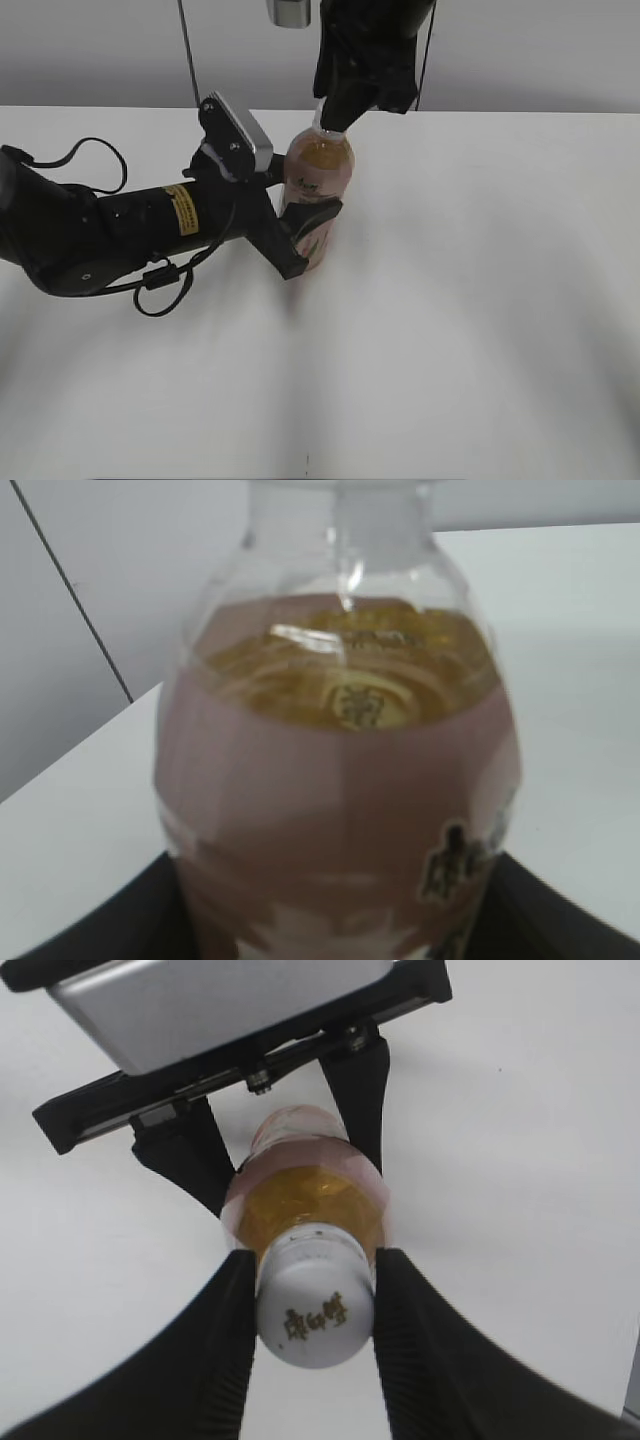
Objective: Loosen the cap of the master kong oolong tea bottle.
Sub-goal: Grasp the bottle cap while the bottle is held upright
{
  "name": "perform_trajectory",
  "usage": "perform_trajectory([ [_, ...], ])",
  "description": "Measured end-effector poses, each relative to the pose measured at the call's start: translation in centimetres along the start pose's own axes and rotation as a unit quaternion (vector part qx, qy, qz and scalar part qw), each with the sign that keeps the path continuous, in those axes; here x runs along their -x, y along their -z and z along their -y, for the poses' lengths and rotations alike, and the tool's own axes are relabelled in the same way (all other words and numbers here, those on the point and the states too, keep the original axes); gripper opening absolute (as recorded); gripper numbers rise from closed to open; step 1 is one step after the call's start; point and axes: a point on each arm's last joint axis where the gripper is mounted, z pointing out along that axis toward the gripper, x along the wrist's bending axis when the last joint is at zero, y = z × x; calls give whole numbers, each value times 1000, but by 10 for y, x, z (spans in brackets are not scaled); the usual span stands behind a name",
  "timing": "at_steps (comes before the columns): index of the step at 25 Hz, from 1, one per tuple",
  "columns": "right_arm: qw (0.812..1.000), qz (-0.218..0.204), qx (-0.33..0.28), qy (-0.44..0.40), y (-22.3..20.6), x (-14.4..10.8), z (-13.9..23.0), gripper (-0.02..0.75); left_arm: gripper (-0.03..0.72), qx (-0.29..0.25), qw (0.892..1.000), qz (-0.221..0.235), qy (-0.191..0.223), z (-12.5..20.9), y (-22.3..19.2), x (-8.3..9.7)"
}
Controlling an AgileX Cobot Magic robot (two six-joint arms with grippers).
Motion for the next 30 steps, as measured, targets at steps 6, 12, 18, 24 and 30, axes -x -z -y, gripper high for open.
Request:
perform_trajectory([
  [6,1000,5,2,2,4,1,-1,276,398,9,1000,-2,3,-2,0,0],
  [12,1000,10,3,-9,9,1,-2,276,398,10,1000,-2,4,-2,0,0],
  [18,998,15,2,-56,10,2,-2,285,398,8,1000,-2,4,-1,0,0],
  [24,997,16,0,-77,10,2,-2,288,398,8,1000,-2,4,-1,0,0],
  [30,995,33,-18,-90,20,2,0,273,398,8,1000,-2,4,-1,0,0],
])
